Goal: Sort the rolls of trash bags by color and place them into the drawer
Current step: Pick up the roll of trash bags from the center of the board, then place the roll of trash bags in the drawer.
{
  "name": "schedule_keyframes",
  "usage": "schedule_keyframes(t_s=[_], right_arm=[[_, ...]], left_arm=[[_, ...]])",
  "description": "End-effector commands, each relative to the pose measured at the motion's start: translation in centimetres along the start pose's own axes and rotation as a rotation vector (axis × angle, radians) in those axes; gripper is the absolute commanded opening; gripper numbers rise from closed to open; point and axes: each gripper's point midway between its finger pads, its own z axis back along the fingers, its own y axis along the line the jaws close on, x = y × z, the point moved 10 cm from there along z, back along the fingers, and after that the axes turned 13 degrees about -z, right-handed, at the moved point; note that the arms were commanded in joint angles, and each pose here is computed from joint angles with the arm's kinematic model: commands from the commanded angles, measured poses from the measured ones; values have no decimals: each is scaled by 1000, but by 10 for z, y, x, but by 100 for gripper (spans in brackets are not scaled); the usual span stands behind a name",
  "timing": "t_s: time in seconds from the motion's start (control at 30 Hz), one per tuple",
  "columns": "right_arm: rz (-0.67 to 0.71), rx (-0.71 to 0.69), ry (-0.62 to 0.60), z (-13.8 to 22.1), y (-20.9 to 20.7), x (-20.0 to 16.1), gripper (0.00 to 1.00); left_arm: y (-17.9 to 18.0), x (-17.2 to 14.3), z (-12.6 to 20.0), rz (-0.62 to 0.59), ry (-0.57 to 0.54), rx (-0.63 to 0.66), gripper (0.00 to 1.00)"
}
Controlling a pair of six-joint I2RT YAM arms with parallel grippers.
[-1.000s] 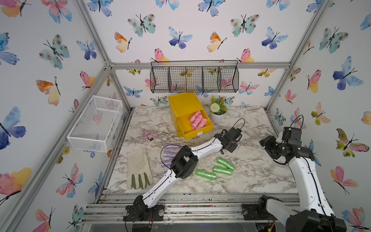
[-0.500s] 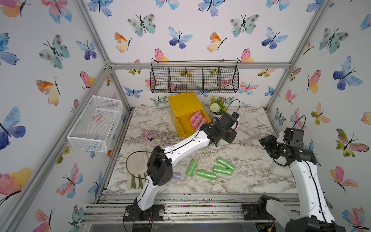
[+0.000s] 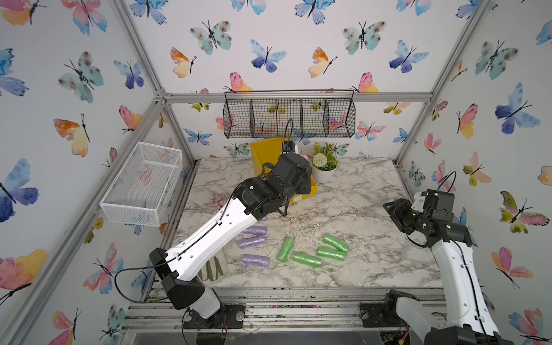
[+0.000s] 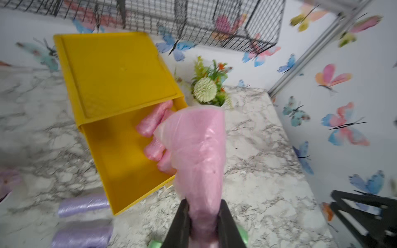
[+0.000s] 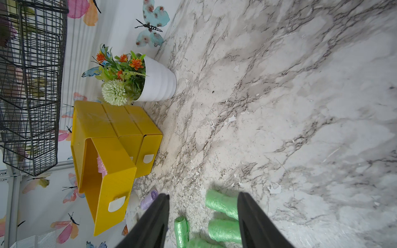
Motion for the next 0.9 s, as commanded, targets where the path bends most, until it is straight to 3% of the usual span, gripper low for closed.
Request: schedule_keyframes(t_s=[0.0, 0.33, 0.87], right_arm=[[9, 51, 0, 4, 6, 1, 56], [19, 57, 25, -1, 8, 2, 56], [31, 39, 50, -5, 1, -1, 56]], left_arm=[[26, -5, 11, 99, -7, 102, 10], [56, -15, -24, 165, 53, 173, 10], [60, -17, -67, 180, 123, 194, 9]])
